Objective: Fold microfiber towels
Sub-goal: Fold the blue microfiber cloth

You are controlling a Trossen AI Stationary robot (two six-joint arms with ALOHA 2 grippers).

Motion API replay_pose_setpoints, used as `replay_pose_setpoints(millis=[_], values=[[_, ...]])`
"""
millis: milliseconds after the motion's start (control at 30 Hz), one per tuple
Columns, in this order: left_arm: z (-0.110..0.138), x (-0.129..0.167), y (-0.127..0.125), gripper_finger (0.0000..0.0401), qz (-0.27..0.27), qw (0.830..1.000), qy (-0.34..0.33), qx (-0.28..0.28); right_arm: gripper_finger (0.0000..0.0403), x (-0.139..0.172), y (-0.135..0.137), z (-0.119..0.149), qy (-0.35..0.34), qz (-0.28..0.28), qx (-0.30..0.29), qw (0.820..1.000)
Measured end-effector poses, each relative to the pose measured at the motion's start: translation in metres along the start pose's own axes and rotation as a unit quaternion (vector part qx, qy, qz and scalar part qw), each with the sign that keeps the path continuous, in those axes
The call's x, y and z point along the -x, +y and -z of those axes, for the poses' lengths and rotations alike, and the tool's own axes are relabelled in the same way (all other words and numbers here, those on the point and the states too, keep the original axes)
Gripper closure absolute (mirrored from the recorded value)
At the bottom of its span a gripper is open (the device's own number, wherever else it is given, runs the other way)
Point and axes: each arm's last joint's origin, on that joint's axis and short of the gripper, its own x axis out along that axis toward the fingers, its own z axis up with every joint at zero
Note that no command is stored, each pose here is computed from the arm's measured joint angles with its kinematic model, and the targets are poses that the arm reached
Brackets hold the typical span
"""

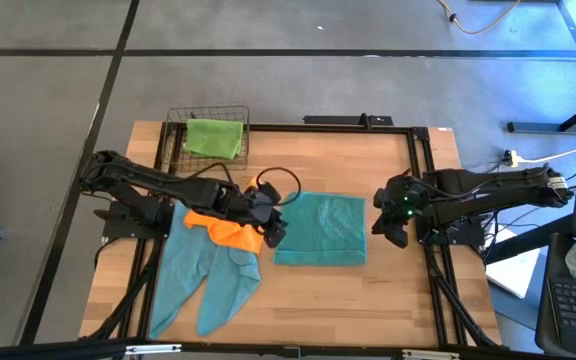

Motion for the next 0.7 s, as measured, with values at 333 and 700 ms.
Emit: replay_pose_setpoints(millis=[333,700], values=[[0.016,0.006,-0.015,0.0226,0.010,0.997,-0.001,0.081,0.0330,0.004,0.001,0.002,0.000,-0.017,0.046,0.999],[0.020,0.007,-0.019,0.0225,0.012,0.996,-0.001,0.084,0.0330,0.003,0.005,0.005,0.014,-0.033,-0.013,0.999]])
